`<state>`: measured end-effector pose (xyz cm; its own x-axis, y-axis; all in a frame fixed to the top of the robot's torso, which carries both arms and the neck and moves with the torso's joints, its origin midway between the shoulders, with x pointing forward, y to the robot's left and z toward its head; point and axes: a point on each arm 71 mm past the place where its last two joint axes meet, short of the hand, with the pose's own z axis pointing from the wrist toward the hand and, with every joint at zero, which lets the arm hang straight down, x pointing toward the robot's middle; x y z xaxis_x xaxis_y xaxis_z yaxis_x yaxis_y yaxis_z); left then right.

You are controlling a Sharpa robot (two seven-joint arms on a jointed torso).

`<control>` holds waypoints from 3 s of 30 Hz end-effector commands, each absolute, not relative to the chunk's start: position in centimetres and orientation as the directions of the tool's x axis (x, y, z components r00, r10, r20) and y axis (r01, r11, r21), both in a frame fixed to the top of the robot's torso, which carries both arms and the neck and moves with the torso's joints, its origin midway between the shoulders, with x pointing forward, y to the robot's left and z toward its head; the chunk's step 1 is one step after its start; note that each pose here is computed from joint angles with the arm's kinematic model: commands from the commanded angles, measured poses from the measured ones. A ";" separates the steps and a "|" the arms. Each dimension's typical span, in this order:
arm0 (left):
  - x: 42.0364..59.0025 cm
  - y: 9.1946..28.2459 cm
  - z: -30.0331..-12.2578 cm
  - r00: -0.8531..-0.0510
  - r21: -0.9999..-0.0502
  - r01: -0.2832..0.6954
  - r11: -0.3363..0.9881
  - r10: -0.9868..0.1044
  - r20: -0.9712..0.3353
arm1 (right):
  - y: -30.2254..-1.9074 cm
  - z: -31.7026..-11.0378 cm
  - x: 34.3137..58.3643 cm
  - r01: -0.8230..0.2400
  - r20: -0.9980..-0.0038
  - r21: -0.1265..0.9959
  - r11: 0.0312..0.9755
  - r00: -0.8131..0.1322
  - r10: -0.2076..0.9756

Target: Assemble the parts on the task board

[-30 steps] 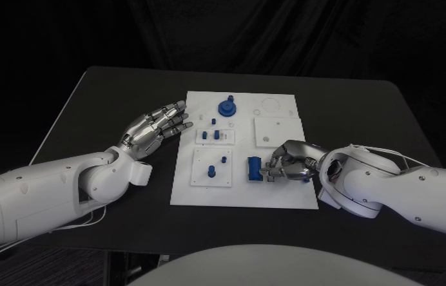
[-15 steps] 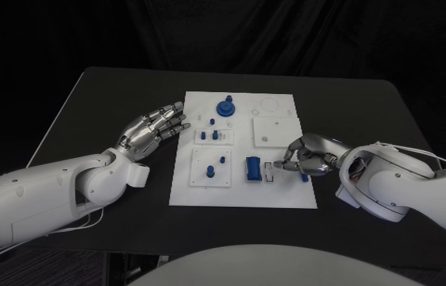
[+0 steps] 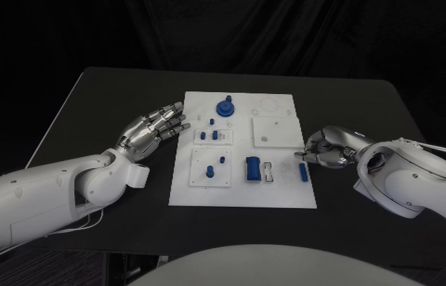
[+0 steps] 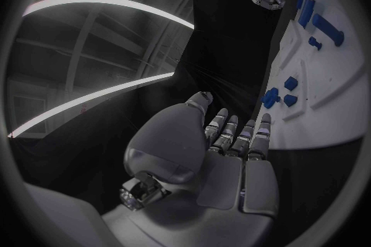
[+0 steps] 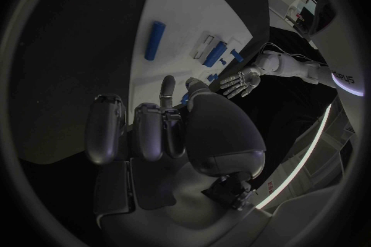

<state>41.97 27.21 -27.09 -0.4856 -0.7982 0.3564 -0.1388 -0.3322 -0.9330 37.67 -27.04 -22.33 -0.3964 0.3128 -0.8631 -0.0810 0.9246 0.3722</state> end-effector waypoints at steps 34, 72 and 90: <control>42.0 26.9 -27.1 -0.495 -0.928 -0.130 -0.350 -0.788 0.367 | -26.9 -25.6 37.3 -0.039 -0.874 0.207 0.978 -0.456 0.167; 41.5 27.0 -27.8 -0.485 -0.926 -0.149 -0.346 -0.791 0.373 | -24.5 -25.4 36.3 -0.040 -0.806 0.472 0.881 -0.424 0.413; 41.6 26.7 -27.9 -0.490 -0.925 -0.155 -0.347 -0.786 0.377 | -21.9 -25.3 37.8 0.084 -0.601 0.684 0.725 -0.498 0.625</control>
